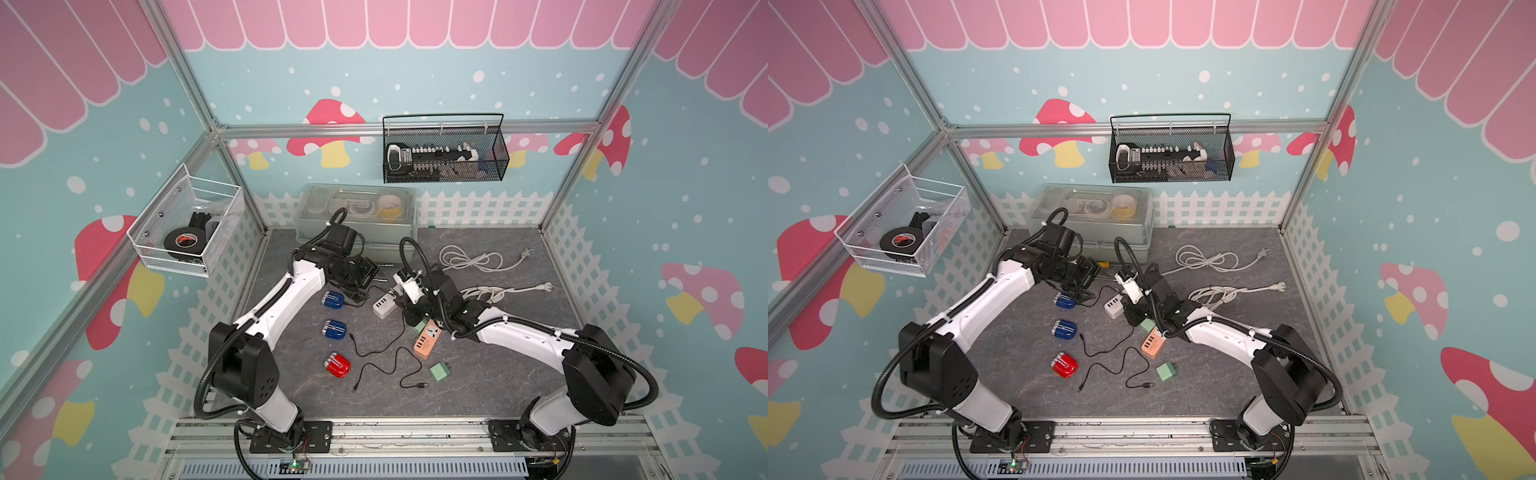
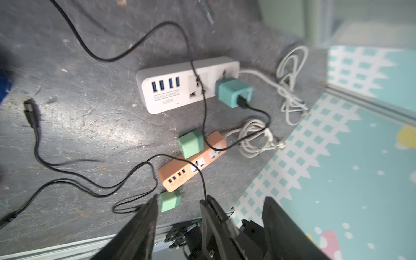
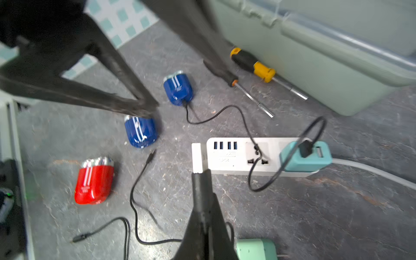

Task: Charge the electric shaver
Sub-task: Pick up the charging cable from the center of the board.

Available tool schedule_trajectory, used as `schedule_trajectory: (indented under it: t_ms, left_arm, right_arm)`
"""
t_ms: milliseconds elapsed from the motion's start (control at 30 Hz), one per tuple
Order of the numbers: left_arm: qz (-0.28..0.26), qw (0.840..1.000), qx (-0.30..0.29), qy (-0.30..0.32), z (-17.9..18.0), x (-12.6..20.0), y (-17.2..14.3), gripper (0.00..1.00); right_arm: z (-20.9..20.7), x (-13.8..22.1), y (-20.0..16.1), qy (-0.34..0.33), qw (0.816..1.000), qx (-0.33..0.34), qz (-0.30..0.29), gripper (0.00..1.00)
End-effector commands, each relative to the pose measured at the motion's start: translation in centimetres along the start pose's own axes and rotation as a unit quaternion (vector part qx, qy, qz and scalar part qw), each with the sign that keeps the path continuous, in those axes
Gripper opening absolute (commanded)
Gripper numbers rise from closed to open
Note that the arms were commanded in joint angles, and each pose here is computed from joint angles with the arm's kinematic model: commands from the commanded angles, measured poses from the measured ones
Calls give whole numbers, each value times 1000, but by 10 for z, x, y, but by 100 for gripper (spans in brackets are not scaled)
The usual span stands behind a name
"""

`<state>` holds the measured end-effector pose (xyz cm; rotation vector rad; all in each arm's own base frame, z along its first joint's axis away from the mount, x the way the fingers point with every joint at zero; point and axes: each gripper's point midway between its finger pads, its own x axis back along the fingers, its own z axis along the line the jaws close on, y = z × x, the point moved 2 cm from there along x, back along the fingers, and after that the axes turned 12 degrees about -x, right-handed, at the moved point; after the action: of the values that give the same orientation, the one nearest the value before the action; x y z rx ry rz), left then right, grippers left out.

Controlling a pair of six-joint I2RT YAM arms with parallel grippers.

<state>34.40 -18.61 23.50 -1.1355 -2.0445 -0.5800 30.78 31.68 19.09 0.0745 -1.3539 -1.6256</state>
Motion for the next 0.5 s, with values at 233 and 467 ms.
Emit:
schedule_trajectory:
  t_ms: [233, 467]
  left_arm:
    - [-75, 975, 30, -209, -39, 25, -11, 60]
    - [-51, 938, 149, -308, -65, 0, -26, 73]
  right_arm:
    - [-28, 47, 116, 110, 870, -412, -246, 0]
    - [-39, 58, 150, 170, 752, -550, -322, 0]
